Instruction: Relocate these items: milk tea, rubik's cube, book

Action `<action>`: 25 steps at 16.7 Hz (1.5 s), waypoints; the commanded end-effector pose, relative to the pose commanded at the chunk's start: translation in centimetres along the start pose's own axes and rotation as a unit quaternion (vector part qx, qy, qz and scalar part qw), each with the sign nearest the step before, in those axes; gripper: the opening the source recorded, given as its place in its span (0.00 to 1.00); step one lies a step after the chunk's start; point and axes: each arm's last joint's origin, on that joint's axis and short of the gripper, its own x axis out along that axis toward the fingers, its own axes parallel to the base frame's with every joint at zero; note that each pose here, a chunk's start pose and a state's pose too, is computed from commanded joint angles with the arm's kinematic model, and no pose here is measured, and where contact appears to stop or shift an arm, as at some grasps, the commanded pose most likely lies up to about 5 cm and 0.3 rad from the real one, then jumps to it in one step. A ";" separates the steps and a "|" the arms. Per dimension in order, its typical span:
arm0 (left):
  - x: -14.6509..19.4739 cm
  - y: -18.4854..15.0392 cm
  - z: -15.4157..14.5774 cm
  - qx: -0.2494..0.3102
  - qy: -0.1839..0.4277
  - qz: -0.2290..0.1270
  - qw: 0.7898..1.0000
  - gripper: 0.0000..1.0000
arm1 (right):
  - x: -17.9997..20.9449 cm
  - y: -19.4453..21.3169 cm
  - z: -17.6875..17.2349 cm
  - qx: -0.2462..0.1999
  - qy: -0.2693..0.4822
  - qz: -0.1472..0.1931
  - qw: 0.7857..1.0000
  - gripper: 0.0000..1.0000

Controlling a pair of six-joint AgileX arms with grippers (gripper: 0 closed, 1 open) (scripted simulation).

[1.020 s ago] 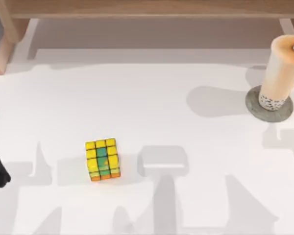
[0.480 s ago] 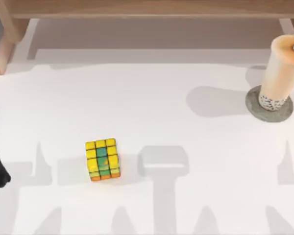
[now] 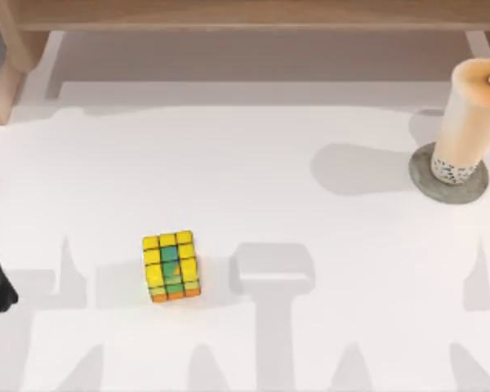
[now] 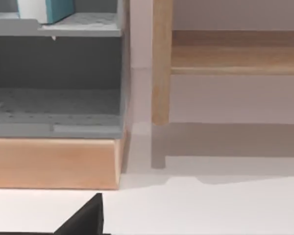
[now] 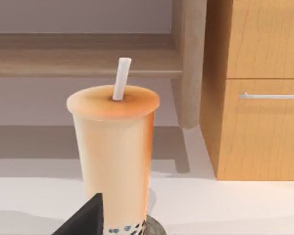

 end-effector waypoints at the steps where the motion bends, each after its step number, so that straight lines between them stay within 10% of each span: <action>1: 0.0 -0.1 0.4 -0.005 0.009 -0.004 1.000 1.00 | 0.0 0.0 0.0 0.000 0.000 0.000 1.000 1.00; 9: 3.2 -2.8 7.4 -0.087 0.247 -0.066 0.963 1.00 | 0.0 0.0 0.0 0.000 0.000 0.000 1.000 1.00; 17: 14.6 -11.6 8.2 -0.092 0.584 -0.017 0.806 1.00 | 0.0 0.0 0.0 0.000 0.000 0.000 1.000 1.00; 25: 19.5 -18.5 4.4 -0.059 0.699 0.060 0.710 1.00 | 0.0 0.0 0.0 0.000 0.000 0.000 1.000 1.00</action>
